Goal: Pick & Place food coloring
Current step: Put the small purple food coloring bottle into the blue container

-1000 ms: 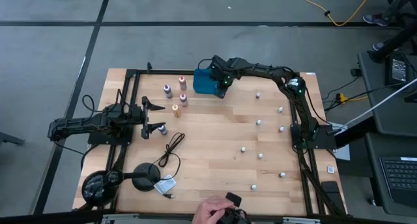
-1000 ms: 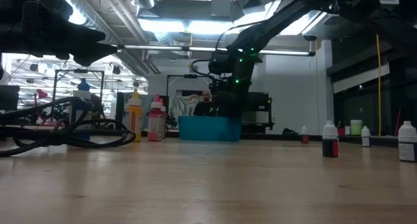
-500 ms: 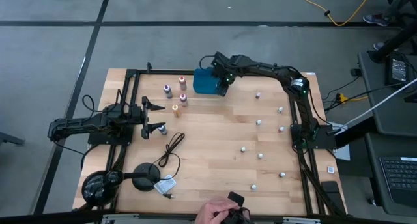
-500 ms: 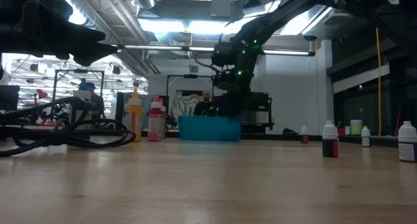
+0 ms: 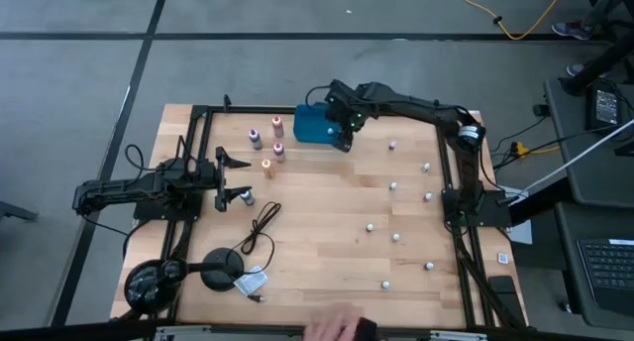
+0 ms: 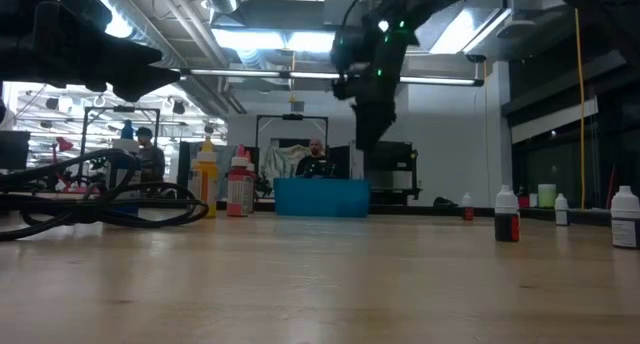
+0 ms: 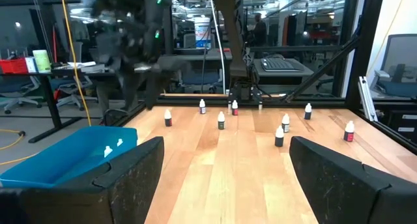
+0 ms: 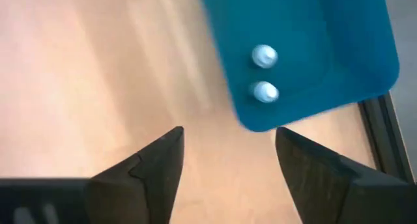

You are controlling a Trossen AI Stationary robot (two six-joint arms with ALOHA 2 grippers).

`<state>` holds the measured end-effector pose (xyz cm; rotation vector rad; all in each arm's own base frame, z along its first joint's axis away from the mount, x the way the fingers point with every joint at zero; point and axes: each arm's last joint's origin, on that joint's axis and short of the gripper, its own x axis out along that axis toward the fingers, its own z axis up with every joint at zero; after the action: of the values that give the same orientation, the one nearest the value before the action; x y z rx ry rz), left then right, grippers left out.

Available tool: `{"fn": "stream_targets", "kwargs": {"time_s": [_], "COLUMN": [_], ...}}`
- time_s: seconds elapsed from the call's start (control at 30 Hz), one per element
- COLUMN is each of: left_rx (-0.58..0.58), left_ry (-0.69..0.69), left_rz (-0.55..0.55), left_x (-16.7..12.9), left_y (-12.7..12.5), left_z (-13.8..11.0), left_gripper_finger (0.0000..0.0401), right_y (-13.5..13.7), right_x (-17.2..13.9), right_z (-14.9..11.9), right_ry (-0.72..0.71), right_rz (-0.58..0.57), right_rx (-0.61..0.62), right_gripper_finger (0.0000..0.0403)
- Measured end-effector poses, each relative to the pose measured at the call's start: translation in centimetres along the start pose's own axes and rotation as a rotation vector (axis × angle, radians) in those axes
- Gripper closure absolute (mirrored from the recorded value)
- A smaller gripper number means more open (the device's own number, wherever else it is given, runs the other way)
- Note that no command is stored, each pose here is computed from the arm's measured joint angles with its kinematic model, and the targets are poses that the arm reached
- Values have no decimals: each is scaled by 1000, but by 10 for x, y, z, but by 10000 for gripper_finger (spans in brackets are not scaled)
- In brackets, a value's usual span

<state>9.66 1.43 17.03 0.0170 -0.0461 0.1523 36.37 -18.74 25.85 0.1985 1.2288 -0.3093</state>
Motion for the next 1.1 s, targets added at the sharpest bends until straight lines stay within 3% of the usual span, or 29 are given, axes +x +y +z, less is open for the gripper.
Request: {"fn": "stream_targets", "kwargs": {"time_s": [0.37, 0.53, 0.77, 1.1], "left_rx": [0, 0, 0, 0], "left_ry": [0, 0, 0, 0], "left_rz": [0, 0, 0, -1], "left_x": [0, 0, 0, 0], "left_y": [0, 0, 0, 0], "left_z": [0, 0, 0, 0], "left_gripper_finger": [74, 73, 72, 72], "right_y": [29, 33, 24, 4], "right_x": [-62, -72, -75, -57], "right_z": [1, -17, -63, -137], "right_ry": [-208, -262, -282, -161], "right_rz": [30, -48, -196, -240], "right_rx": [-43, 15, 287, 793], "right_gripper_finger": [142, 142, 142, 142]}}
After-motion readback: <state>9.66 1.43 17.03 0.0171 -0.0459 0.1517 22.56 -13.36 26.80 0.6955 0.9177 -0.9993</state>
